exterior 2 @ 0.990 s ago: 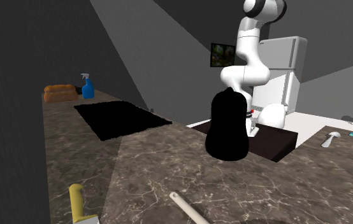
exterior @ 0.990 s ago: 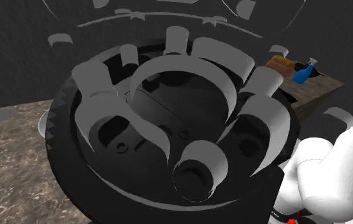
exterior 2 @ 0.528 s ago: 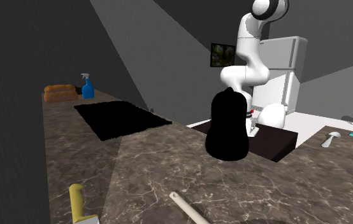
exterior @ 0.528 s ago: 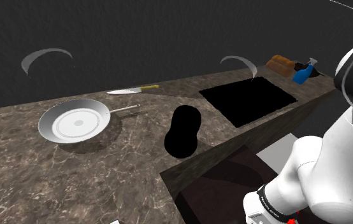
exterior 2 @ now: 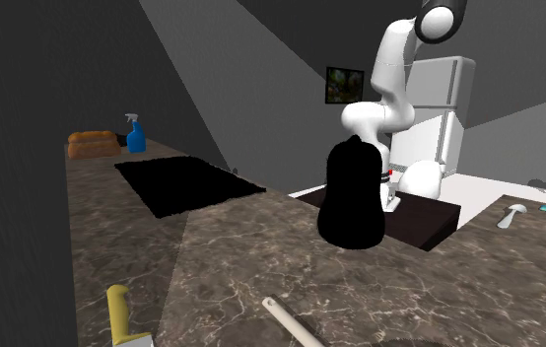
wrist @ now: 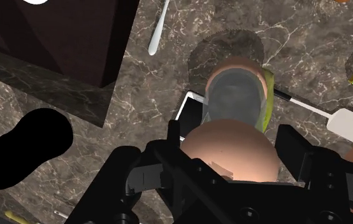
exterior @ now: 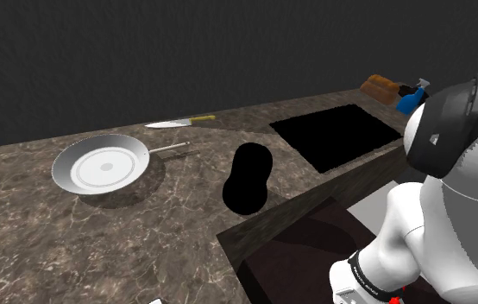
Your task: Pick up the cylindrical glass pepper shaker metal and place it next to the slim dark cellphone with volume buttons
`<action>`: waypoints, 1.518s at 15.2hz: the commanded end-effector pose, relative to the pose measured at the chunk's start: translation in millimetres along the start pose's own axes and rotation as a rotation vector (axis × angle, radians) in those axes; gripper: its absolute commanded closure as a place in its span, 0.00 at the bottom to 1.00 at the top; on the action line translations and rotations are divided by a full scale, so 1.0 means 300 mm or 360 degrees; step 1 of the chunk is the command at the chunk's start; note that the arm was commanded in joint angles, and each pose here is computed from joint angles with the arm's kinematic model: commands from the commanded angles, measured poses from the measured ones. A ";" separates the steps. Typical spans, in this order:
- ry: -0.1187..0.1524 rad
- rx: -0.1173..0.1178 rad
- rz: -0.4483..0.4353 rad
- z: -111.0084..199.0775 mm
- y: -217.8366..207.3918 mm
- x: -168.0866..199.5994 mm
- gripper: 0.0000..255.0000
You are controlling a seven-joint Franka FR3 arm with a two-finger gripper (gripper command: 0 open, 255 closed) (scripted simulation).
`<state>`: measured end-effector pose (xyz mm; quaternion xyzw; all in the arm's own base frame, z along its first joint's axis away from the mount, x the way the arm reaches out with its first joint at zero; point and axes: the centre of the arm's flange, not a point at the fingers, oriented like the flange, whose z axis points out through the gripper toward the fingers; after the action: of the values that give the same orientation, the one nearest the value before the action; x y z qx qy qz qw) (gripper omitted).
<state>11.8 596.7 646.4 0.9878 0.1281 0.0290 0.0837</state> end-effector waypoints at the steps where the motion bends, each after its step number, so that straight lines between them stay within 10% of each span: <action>1: 0.0000 0.0000 0.0002 0.034 -0.014 -0.007 1.00; 23: 0.0000 0.0000 0.0002 0.415 -0.081 -0.021 1.00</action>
<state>9.9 597.9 524.2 0.9878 0.1276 0.0291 0.0839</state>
